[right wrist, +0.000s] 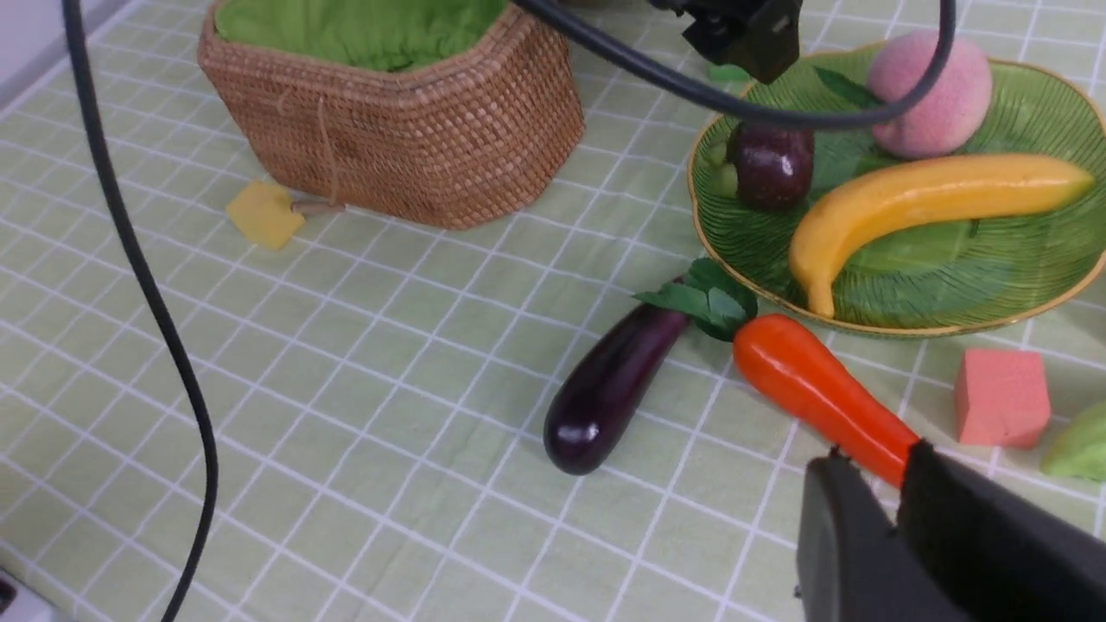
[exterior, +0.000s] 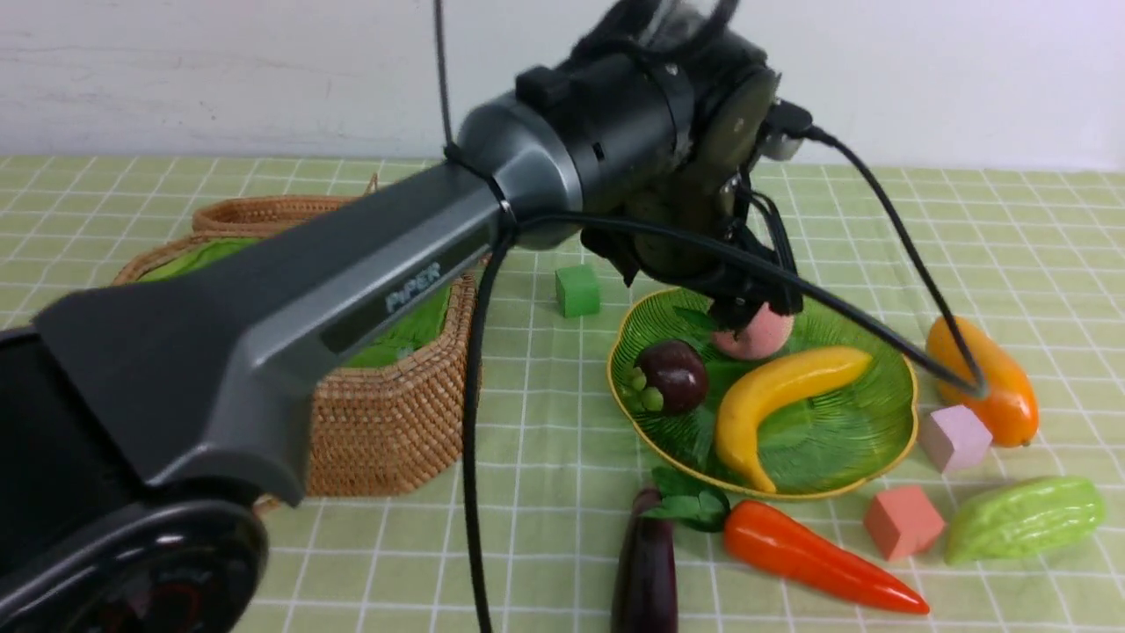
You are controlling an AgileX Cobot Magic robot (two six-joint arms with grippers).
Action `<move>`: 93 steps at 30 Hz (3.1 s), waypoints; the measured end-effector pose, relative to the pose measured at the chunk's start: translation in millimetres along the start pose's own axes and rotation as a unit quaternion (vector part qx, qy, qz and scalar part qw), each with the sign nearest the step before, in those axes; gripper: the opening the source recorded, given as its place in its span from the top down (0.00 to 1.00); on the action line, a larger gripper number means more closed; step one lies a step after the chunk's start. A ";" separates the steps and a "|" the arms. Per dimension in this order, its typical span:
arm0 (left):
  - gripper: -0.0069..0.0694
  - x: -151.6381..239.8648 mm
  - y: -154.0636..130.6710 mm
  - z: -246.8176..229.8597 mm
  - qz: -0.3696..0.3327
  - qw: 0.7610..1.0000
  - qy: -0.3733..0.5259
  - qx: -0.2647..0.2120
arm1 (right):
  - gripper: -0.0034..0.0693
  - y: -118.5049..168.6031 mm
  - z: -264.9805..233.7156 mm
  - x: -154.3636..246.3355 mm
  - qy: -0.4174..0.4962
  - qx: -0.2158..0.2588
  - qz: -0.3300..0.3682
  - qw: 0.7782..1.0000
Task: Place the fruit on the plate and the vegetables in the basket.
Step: Use the left arm to grab an eggplant and put it into the left basket
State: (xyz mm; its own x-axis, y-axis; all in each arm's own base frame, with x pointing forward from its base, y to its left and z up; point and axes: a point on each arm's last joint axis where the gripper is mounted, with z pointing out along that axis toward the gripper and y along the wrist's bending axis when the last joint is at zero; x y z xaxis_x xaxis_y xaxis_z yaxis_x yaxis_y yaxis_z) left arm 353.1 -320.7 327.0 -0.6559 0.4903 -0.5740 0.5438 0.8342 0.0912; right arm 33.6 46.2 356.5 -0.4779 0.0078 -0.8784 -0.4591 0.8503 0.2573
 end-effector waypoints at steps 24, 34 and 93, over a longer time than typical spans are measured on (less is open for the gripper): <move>0.37 115.5 -64.4 19.2 -0.012 0.980 0.197 0.001 | 0.78 3.6 -1.1 13.6 0.074 -0.021 -0.013 0.997; 0.08 129.9 -74.8 68.4 -0.014 0.976 0.216 -0.006 | 0.78 3.9 -1.3 13.9 0.075 -0.022 -0.015 0.997; 0.37 136.4 214.2 -54.3 0.269 0.953 0.121 -0.066 | 0.94 12.1 36.8 -69.4 -0.012 -0.190 -0.098 0.977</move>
State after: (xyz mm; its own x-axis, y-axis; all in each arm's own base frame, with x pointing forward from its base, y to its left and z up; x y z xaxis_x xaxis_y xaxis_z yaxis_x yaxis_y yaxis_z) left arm 351.7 -61.4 312.5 -0.4108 0.8865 -0.2129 0.7756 0.4626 0.4294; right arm 88.9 75.3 405.8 -0.3382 -0.1189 -0.9335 -0.7863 0.5808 0.2109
